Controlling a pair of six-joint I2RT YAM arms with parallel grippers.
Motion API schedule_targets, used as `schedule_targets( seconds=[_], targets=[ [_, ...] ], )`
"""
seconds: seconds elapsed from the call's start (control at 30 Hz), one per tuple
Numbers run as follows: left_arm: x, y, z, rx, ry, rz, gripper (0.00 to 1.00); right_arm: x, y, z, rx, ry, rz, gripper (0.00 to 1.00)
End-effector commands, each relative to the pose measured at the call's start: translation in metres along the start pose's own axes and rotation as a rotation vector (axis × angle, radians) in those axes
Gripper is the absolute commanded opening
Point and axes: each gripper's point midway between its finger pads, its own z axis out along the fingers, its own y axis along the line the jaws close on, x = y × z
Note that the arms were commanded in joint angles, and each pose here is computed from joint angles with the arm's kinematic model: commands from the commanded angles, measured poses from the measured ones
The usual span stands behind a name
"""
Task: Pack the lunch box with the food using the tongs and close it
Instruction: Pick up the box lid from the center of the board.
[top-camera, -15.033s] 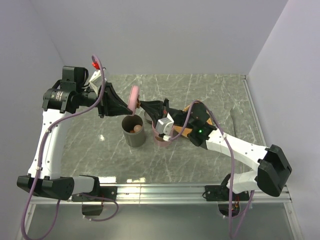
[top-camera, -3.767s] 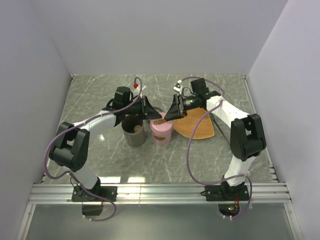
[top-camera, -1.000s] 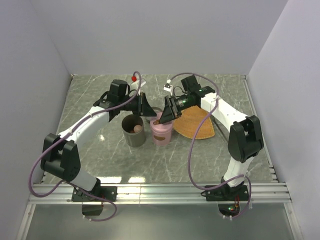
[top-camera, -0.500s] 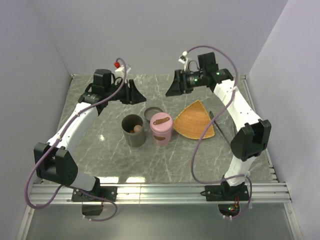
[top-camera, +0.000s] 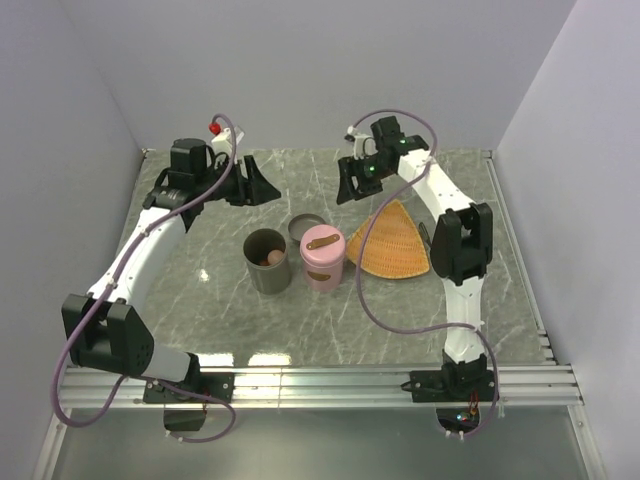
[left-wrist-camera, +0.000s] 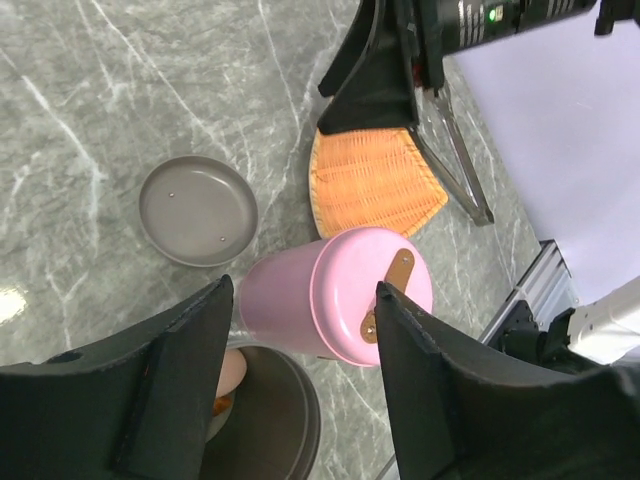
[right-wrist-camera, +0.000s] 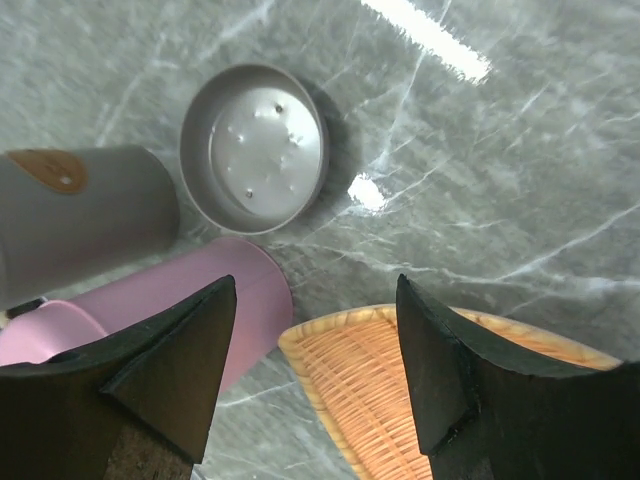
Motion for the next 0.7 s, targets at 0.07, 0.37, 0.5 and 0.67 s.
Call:
schedule_targets(
  seconds=[0.07, 0.37, 0.5, 0.67],
  targets=[
    [-0.013, -0.002, -0.014, 0.007, -0.055, 0.016, 0.66, -0.015, 0.018, 0.016, 0.051, -0.039, -0.128, 0.71],
    [-0.011, 0.004, -0.017, 0.002, -0.054, -0.004, 0.70, 0.018, 0.014, 0.069, 0.053, 0.093, -0.147, 0.64],
    [-0.008, 0.006, -0.017, 0.014, -0.049, -0.039, 0.70, 0.029, 0.020, 0.082, 0.044, 0.128, -0.184, 0.64],
    [-0.010, 0.009, -0.019, 0.025, -0.060, -0.075, 0.71, 0.032, 0.026, 0.093, 0.049, 0.145, -0.204, 0.66]
  ],
)
